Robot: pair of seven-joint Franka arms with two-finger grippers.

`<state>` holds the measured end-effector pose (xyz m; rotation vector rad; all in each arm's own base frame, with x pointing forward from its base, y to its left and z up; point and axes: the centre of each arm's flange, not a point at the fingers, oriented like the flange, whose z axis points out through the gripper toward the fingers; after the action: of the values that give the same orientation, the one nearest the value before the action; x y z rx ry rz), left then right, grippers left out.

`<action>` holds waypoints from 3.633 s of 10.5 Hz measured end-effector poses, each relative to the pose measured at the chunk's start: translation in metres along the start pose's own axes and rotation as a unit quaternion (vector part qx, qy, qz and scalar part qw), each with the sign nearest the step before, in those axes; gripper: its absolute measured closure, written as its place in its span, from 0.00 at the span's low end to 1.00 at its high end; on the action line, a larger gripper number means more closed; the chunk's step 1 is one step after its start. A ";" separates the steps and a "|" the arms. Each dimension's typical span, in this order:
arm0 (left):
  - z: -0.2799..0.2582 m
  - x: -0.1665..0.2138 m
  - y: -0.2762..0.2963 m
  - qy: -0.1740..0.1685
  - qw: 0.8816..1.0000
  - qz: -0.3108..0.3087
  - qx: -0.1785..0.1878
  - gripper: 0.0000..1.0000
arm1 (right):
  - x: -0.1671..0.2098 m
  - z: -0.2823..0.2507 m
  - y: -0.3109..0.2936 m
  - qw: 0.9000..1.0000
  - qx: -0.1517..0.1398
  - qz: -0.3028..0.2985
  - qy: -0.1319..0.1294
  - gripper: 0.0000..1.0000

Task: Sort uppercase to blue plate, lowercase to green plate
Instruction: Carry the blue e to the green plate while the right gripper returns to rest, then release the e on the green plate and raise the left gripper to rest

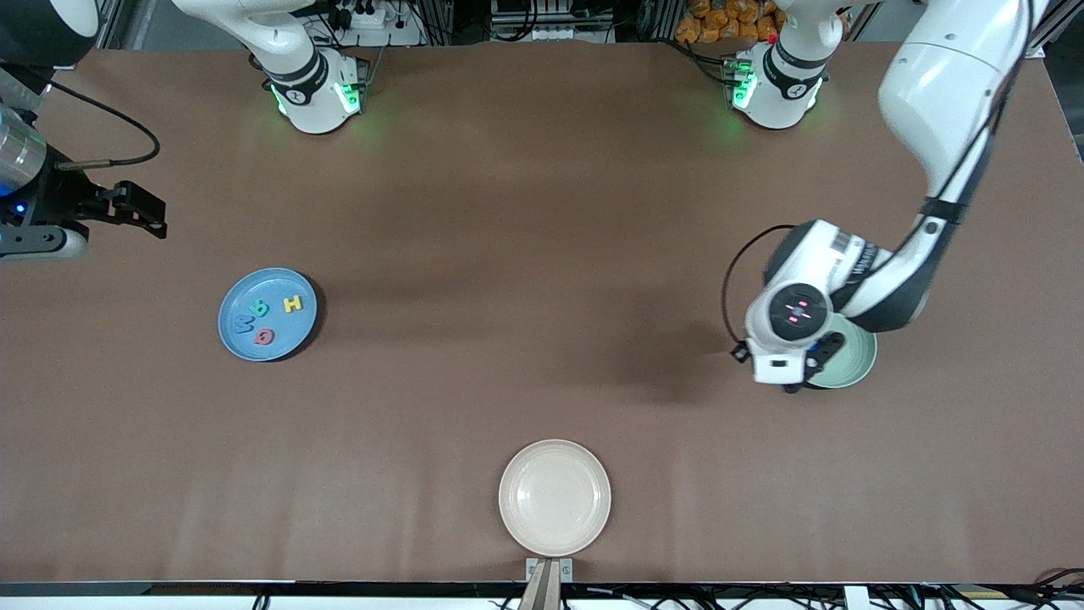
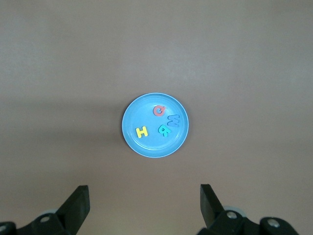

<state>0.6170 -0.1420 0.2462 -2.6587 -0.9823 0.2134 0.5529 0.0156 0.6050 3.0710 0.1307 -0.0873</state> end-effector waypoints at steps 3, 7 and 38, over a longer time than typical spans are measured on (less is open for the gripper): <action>0.018 0.067 -0.057 -0.026 0.999 0.018 0.004 0.73 | -0.005 0.004 0.028 1.000 0.003 0.007 -0.015 0.00; 0.027 0.076 -0.070 -0.035 0.999 0.029 0.007 0.33 | -0.014 -0.004 0.058 1.000 0.010 0.000 -0.023 0.00; -0.341 -0.022 -0.232 0.093 0.935 0.318 -0.130 0.00 | -0.024 -0.052 0.100 0.998 0.047 -0.005 0.033 0.00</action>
<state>0.5402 -0.0656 0.6444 -3.0867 -0.0647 -0.0408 0.5403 -0.0824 0.6646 3.1678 0.1506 0.0077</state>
